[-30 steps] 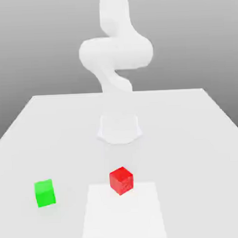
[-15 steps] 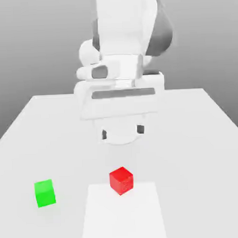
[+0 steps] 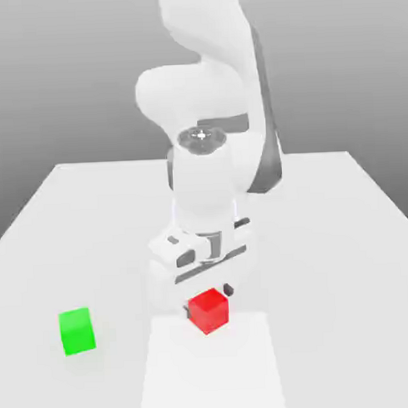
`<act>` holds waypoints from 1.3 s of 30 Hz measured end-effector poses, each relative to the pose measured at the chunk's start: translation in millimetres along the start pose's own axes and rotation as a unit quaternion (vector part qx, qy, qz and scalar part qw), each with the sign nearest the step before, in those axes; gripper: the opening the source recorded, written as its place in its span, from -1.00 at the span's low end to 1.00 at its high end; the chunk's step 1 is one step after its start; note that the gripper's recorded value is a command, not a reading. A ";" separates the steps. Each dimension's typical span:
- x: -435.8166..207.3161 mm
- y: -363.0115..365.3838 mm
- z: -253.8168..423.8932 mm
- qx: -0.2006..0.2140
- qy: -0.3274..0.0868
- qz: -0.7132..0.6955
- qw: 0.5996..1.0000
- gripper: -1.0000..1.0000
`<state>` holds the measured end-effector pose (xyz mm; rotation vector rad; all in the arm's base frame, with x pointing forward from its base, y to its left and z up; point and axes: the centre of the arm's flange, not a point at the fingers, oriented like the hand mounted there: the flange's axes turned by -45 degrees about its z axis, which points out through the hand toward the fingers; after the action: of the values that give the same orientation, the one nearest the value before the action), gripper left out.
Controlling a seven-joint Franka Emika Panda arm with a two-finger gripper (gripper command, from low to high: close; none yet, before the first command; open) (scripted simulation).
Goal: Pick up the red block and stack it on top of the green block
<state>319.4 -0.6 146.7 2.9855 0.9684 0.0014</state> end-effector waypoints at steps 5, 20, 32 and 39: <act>-0.9 -0.6 3.4 0.001 0.000 0.000 1.000 -1.00; 1.4 1.2 -51.9 -0.001 -0.001 0.001 1.000 -1.00; -34.0 94.7 -79.8 0.006 0.002 0.297 0.955 -1.00; -91.1 167.8 -94.1 0.004 0.000 0.517 0.856 -1.00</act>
<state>343.9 -189.7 241.3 3.0642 -0.7152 0.0014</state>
